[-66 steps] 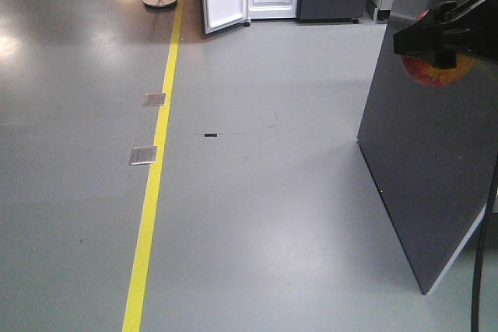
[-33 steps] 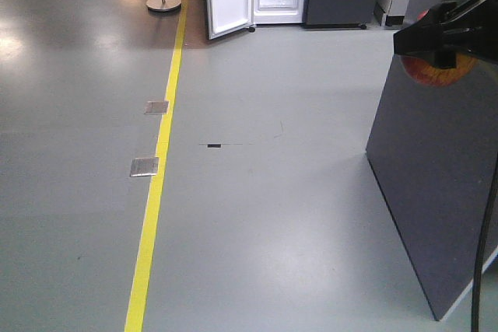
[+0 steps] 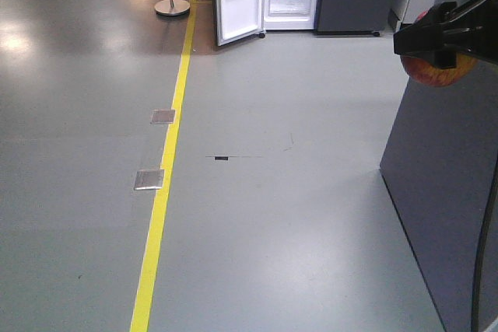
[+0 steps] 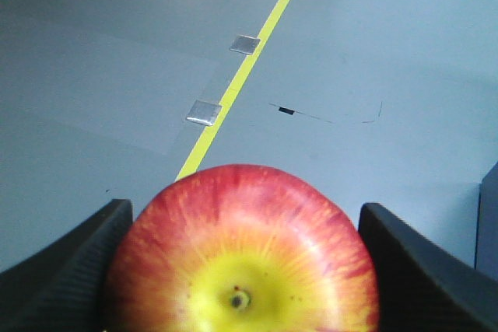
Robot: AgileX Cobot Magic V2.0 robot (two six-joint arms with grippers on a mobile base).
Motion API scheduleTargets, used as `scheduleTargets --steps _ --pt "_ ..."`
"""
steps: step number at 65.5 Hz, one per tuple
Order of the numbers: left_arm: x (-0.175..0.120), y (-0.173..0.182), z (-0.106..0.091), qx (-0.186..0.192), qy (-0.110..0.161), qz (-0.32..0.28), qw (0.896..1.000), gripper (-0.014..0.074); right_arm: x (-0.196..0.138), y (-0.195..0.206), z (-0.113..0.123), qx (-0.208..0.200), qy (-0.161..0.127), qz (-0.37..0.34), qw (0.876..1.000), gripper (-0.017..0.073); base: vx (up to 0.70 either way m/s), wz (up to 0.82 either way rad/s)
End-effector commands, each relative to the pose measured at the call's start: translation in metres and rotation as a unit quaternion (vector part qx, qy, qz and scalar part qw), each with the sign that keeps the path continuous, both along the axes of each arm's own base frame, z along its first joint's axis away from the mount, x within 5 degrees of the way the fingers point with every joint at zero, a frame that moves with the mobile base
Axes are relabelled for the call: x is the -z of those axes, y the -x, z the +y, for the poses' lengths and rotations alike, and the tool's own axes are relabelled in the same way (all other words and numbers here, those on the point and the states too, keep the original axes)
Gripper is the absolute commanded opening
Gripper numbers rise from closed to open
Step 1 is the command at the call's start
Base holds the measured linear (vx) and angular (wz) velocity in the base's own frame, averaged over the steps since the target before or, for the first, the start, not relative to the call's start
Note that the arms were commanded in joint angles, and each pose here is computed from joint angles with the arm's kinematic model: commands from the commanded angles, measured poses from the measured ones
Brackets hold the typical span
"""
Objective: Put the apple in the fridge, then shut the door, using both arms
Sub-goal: 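Carry the apple in the right gripper toward the open refrigerator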
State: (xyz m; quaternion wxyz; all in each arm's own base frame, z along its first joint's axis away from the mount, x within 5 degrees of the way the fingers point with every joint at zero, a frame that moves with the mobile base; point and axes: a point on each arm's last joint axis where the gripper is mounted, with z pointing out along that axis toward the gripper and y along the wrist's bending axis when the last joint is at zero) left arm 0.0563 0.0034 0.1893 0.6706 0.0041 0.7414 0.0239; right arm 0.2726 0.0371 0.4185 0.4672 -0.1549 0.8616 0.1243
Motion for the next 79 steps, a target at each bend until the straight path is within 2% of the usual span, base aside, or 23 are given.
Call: scheduleTargets --steps 1,79 --pt "-0.0027 0.0002 -0.0017 0.009 0.0 -0.036 0.999 -0.0008 -0.0219 0.0064 -0.0004 0.011 -0.015 -0.057 0.998 0.0133 0.19 0.06" --pt "-0.0027 0.0002 -0.0017 0.009 0.0 -0.036 0.999 -0.0008 -0.0219 0.0064 -0.0004 0.01 -0.014 -0.057 0.998 0.0133 0.19 0.0"
